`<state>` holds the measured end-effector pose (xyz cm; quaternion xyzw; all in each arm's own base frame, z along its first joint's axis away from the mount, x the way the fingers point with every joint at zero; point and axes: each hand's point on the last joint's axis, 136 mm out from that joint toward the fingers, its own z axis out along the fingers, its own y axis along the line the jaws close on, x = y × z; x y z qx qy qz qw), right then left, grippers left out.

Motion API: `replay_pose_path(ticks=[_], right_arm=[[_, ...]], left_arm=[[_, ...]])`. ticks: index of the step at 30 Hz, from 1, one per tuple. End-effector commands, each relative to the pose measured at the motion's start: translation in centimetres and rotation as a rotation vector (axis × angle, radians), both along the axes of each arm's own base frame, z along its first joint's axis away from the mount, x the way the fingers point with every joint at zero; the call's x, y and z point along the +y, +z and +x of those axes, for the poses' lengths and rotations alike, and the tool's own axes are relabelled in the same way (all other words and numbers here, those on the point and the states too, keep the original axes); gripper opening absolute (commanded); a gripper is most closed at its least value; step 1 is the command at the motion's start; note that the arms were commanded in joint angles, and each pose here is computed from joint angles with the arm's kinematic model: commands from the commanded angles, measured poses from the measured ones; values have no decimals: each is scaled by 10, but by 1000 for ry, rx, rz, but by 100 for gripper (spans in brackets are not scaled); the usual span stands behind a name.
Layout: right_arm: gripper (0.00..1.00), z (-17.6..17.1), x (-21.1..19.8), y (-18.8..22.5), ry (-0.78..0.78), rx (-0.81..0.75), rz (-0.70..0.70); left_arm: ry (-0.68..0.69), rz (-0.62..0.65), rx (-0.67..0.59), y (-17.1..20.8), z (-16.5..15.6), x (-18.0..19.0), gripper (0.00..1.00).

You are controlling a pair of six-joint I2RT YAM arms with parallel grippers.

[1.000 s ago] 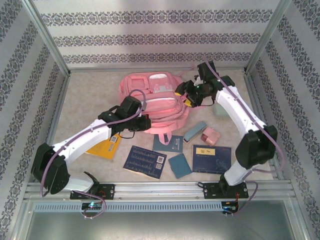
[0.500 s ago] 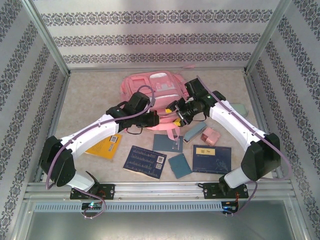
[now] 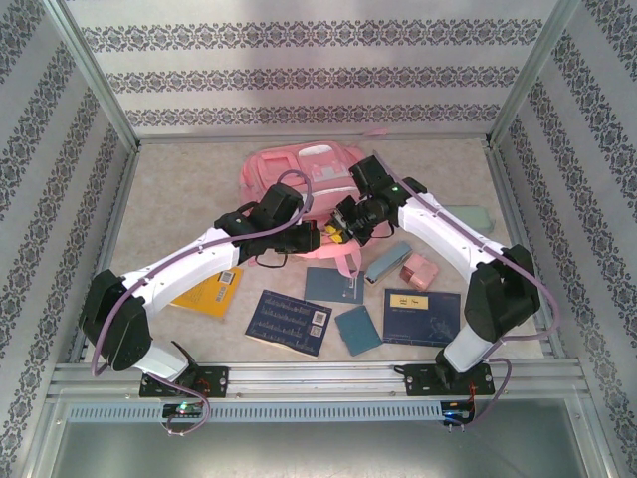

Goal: Pack the student bag

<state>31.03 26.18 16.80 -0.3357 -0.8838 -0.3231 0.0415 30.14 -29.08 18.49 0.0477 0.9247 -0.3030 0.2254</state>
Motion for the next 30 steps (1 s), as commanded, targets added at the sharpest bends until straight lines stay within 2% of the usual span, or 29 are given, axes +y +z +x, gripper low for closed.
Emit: replay_pose_path(ticks=[1,10,19,24,30], right_arm=[[0,6,-15,0,-10,-23,-66],[0,19,-33,9,-27,-44,-39],[0,30,-34,23,-9,-107,-4],[0,35,-24,32,65,-150,47],[0,42,-16,49,274,-302,42]], left_arm=[[-5,-6,-88,27,5,-2,0],[39,128,-79,1,1,35,0],[120,174,-53,-18,7,73,0],[158,174,-43,-25,12,91,0],[212,157,-2,-37,25,113,0]])
